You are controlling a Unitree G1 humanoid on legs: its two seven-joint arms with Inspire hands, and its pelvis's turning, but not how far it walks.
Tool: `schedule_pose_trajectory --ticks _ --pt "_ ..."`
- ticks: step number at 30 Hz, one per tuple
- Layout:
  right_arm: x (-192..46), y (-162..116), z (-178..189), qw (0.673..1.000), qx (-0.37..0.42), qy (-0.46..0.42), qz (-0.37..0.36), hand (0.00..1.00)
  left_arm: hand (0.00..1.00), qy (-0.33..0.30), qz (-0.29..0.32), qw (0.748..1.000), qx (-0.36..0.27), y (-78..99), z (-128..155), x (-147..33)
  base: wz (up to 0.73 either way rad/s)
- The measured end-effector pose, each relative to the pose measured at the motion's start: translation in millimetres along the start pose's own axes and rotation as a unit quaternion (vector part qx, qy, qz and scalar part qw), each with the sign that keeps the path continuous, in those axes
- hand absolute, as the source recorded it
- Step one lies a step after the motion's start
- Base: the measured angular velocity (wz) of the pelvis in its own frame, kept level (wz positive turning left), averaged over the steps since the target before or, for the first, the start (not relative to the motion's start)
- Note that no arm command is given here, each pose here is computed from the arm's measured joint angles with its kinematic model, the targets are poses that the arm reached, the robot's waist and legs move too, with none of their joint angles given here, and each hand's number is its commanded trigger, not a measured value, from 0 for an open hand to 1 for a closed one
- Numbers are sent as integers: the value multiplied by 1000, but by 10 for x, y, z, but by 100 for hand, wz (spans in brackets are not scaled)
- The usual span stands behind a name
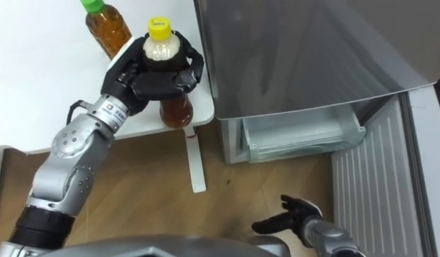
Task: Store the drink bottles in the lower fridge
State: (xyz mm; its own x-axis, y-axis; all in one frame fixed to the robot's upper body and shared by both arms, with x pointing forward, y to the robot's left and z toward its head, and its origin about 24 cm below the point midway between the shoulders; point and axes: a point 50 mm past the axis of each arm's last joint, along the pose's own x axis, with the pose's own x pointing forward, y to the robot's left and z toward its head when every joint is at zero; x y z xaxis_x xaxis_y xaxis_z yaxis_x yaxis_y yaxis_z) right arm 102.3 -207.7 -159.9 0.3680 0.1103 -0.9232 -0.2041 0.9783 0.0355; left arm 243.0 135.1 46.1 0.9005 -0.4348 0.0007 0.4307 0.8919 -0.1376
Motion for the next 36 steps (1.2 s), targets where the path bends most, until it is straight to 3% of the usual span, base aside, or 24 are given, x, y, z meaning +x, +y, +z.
schedule_pose_trajectory --ticks 13,24,36 --pt "-2 169 445 992 -70 -80 69 0 100 28 3 999 -24 -21 -164 -153 1" --pt "-85 402 850 967 -171 -154 108 0 100 29 -19 996 -80 -80 -234 -224 6" --pt "-141 522 955 951 -210 -169 149 0 100 45 -55 994 -79 -126 -280 -261 6"
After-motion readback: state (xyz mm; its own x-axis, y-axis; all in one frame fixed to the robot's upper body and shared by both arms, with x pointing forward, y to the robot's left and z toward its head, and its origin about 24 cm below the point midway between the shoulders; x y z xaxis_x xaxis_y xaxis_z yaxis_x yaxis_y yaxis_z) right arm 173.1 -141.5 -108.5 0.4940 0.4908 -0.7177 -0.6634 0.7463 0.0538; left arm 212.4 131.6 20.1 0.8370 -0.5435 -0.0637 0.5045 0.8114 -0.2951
